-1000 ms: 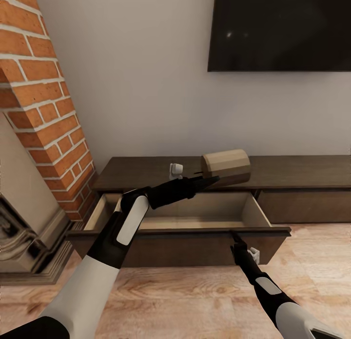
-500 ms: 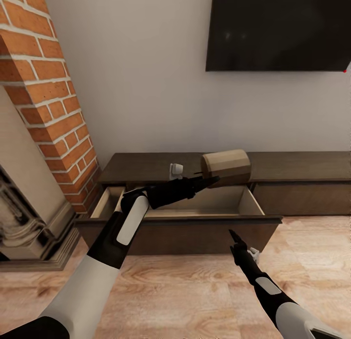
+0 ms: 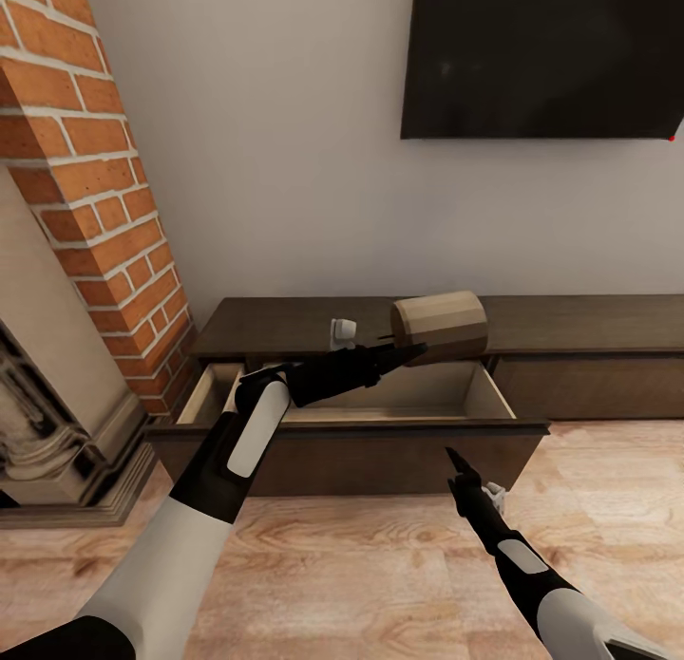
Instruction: Place each of the two pumpkins and all three candles from the living room inside a cabinet in the living room (use any cabinet), then make sure every cabinet is closed, and position the cauldron so it is next to a table in the living room.
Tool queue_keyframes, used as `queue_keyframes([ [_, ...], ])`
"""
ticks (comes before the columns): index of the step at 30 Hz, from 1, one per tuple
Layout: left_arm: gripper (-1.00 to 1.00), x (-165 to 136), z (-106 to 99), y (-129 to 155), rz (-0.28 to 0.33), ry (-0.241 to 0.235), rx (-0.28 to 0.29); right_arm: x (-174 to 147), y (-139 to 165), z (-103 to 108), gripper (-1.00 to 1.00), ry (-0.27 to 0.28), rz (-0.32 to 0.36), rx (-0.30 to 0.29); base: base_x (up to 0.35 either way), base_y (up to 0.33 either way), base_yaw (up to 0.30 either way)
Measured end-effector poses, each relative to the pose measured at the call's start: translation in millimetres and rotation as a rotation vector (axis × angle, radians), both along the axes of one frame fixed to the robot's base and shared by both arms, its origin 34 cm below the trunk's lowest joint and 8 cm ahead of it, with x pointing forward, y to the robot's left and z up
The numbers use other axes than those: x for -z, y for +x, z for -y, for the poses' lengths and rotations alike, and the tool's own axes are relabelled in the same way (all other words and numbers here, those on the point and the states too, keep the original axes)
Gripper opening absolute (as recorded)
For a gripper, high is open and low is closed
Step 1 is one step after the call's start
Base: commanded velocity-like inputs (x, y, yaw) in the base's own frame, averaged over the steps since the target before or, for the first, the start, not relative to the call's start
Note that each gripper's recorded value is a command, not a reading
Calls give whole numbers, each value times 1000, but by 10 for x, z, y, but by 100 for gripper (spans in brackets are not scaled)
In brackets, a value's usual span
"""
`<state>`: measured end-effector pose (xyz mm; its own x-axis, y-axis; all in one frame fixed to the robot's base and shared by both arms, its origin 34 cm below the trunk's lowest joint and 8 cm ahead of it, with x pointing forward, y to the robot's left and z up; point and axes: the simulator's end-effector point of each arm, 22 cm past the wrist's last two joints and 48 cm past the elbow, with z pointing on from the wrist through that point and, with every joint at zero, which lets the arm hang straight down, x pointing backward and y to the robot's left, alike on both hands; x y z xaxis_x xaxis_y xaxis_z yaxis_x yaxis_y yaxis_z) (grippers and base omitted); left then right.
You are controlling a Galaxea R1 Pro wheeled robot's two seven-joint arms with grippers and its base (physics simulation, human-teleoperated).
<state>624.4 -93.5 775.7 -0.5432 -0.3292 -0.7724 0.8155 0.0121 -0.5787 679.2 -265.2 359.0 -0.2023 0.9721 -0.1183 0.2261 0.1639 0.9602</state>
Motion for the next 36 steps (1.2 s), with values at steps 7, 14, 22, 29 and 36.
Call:
queue_keyframes([
  [7, -100, 15, -7, 12, -2, 2, -2, -14, 7, -6, 100, -1, 8, -2, -213, 0, 0],
  [14, -100, 103, -17, 94, -12, -2, -27, -14, 6, -19, 100, -1, 6, -5, -58, 0, 0],
  [22, -100, 119, -32, 120, -9, -3, -37, 2, -1, -30, 100, -3, 0, -7, -3, 0, 0],
  [29, -100, 126, -34, 123, -10, -3, -38, 47, -42, -225, 100, -32, -12, -82, 0, 0, 0],
  [36, -100, 133, -33, 126, -10, 0, -38, 75, -72, -352, 100, -54, -18, -135, -78, 0, 0],
])
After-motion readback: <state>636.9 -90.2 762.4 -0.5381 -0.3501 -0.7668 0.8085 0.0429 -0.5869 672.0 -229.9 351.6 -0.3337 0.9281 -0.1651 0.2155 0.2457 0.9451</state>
